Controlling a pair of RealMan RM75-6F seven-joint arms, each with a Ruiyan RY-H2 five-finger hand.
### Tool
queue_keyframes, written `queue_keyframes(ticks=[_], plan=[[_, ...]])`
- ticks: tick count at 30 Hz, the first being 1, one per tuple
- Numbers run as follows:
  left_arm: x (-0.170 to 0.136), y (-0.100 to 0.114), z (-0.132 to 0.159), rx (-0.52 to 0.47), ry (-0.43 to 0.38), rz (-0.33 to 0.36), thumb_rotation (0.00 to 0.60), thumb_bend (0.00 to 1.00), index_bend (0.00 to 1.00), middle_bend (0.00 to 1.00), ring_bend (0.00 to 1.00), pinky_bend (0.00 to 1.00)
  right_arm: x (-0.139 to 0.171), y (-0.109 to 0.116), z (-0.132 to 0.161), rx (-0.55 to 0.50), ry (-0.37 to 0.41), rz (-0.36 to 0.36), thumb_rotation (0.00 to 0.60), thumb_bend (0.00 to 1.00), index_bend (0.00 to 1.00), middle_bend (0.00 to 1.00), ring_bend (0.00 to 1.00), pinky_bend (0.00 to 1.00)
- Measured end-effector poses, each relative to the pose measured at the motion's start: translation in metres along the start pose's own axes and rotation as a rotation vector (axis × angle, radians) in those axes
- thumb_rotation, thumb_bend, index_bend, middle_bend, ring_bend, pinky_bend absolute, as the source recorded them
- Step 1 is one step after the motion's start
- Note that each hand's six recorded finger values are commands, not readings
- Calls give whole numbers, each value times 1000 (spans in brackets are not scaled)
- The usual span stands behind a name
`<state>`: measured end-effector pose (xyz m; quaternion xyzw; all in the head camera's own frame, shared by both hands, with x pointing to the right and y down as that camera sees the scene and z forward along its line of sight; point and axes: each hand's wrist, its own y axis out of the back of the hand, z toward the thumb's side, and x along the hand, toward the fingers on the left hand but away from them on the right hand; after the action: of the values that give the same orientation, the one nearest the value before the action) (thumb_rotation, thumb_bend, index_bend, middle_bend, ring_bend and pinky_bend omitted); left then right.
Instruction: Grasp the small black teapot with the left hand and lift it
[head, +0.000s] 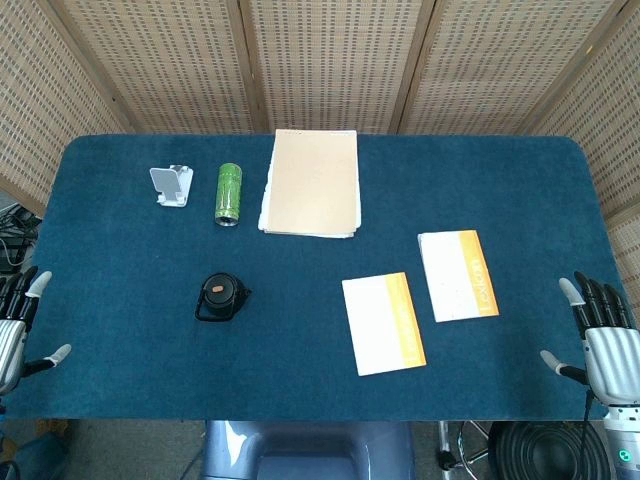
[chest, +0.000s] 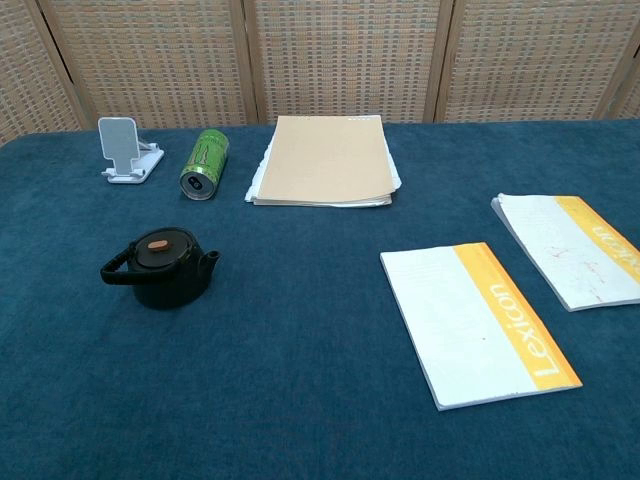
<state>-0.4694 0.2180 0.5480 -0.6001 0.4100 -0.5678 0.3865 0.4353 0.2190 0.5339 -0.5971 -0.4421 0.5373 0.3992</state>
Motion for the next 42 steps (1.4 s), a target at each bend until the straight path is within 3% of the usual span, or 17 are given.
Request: queue_keyframes(ticks=[8, 16, 19, 21, 27, 35, 42], plan=[[2, -5, 4, 2, -14, -22, 600, 0, 0, 0, 0, 0, 0, 0, -1, -2, -7, 3, 600, 0, 0, 0, 0, 0], [29, -22, 50, -57, -151, -122, 600, 0, 0, 22, 6, 0, -3, -1, -4, -5, -22, 10, 600, 0, 0, 0, 0, 0], [44, -29, 76, -85, -224, -181, 600, 0, 70, 96, 88, 0, -4, -2, -6, -3, -28, 11, 600, 0, 0, 0, 0, 0], [54, -35, 96, -108, -275, -224, 600, 0, 186, 190, 181, 0, -5, -3, -7, -1, -34, 13, 600, 0, 0, 0, 0, 0], [71, -43, 142, -140, -366, -304, 600, 0, 322, 305, 254, 0, -6, -4, -10, -5, -43, 16, 600, 0, 0, 0, 0, 0], [79, -50, 167, -125, -358, -361, 600, 0, 328, 310, 259, 0, -7, -3, -12, -18, -47, 20, 600, 0, 0, 0, 0, 0], [82, -67, 181, -165, -328, -451, 600, 0, 327, 310, 262, 0, -7, -1, -14, -30, -51, 22, 600, 0, 0, 0, 0, 0]])
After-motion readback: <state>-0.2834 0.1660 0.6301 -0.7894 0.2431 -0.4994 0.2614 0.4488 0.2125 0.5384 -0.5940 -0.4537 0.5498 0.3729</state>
